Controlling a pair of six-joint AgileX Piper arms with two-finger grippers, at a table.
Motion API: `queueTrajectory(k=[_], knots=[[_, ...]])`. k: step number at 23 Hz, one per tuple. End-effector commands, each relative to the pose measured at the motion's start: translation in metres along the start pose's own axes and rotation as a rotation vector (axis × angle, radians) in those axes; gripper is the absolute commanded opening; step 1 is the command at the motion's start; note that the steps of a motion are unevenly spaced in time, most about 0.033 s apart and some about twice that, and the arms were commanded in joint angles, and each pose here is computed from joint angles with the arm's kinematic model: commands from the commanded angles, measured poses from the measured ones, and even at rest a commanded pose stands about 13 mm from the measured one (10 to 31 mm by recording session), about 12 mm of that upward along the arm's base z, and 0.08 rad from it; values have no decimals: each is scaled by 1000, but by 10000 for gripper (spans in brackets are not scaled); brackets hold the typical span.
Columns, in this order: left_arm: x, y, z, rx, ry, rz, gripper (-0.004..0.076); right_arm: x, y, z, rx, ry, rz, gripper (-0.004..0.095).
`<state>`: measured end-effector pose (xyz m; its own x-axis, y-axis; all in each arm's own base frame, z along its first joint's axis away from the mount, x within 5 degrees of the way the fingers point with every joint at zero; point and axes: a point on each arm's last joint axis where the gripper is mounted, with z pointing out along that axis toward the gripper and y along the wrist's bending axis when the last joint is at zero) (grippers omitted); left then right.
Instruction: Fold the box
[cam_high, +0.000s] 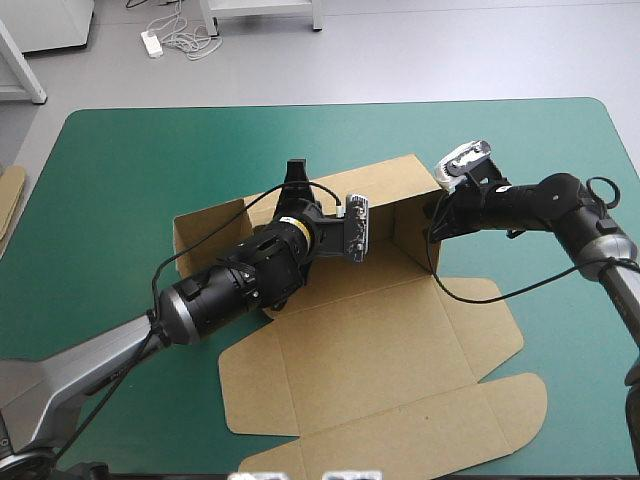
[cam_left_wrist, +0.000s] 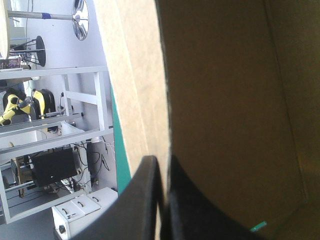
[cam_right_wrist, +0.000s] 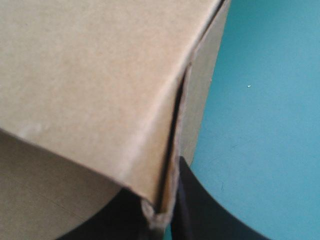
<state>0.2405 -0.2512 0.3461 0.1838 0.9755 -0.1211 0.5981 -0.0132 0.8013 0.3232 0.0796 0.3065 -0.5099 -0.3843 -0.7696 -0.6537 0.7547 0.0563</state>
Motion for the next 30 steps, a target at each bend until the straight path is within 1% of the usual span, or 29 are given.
queueTrajectory(k=[1,4,6,8,13,14,15,20,22,24,26,28,29,30], knots=[[-5,10,-11,-41,-85,-48,-9,-14,12,-15,-55,-62,-17,-17],[-5,10,-11,-41,-85,-48,-5,-14,12,-15,-56,-68,-11,-18],[-5,10,-12,-38,-88,-54,32,-15,12,-15,-53,-71,-8,-18],[-5,11,-14,-39,-94,-63,103,-15,12,-15,-54,-73,-4,-18],[-5,16,-26,-55,-127,-82,370,-15,11,-15,-50,-75,9,-18],[-7,16,-32,-58,-147,-84,437,-16,10,-15,-34,-84,23,-18],[-9,15,-33,-55,-156,-81,449,-16,9,-15,-28,-89,27,-18],[-39,-8,-56,15,-247,-43,449,-17,8,-15,-14,-96,59,-18],[-46,-10,-69,35,-290,-63,449,-17,7,-15,-11,-98,66,-18],[-47,5,-82,57,-345,-194,449,-17,7,-15,-10,-96,79,-19],[-40,32,-90,31,-400,-317,440,-17,7,-15,-10,-94,89,-19],[-25,65,-95,-59,-426,-407,438,-17,7,-15,-11,-93,89,-19],[-8,89,-97,-120,-434,-489,438,-17,7,-15,-11,-93,91,-19],[2,99,-96,-145,-425,-529,438,-17,7,-15,-11,-93,94,-19]])
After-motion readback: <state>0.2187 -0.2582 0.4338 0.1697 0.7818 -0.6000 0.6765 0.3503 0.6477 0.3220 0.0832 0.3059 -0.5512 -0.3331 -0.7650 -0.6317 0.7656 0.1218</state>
